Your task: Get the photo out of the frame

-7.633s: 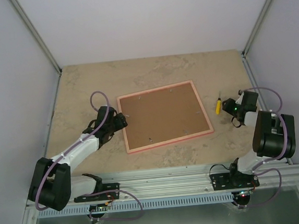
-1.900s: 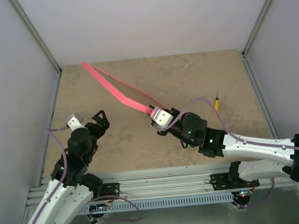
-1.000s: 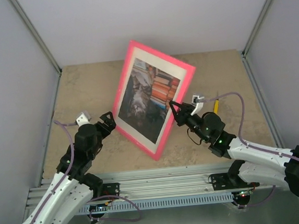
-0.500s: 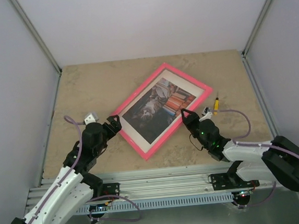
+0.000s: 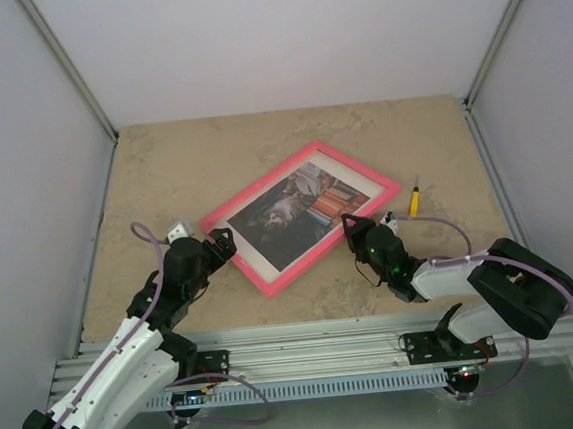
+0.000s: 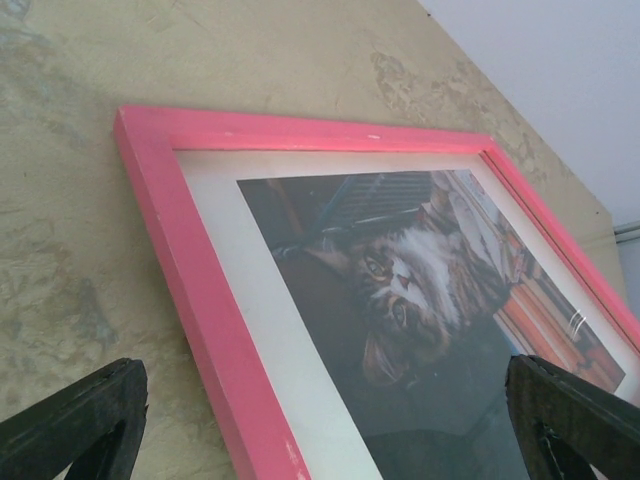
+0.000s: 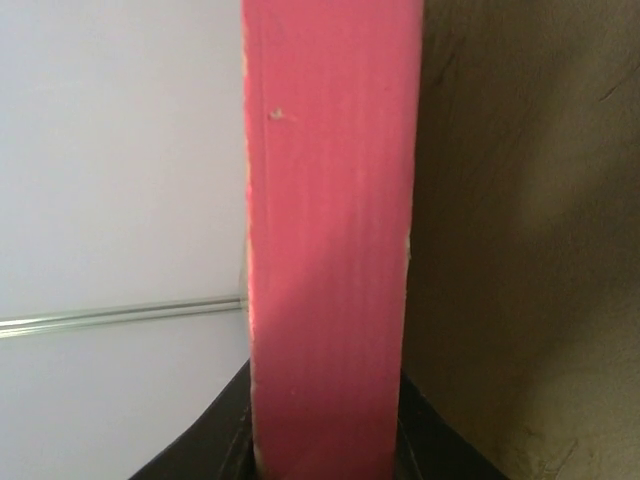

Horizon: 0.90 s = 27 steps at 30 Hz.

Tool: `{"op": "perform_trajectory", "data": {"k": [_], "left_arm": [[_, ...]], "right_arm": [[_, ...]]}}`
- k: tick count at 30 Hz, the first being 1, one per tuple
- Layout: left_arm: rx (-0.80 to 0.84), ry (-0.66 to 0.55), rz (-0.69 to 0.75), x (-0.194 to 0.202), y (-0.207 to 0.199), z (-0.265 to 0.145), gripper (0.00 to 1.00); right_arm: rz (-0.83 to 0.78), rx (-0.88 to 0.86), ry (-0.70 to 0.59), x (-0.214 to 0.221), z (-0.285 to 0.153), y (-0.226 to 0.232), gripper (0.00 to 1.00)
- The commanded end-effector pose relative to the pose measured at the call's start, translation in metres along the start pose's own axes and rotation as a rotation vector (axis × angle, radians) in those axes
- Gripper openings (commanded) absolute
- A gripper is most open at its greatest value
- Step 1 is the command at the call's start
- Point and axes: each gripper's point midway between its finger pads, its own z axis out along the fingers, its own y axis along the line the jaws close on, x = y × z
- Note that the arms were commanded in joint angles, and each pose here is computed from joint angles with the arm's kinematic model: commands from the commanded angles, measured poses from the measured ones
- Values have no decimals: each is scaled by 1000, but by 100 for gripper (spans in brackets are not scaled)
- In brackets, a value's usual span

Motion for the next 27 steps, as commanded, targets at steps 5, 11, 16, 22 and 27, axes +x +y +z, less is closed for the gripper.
{"op": "perform_trajectory", "data": {"k": [5,11,16,22,27], "left_arm": [[12,22,-18,7,1,4,99],[-20,53,-23,17,11,9,99],[-69,95,-60,33,28,14,99],[-48,163,-87,55,34,27,99],[-64,197,-78,62,34,34,99]], "right_arm": [[-137,236,-13,-5,-2,-58,18],[-128,264,10,1,0,-67,28],[-126,268,24,3,-1,-69,35],[-133,278,66,9,-2,-70,52],[-155,342,98,14,-5,-78,66]]}}
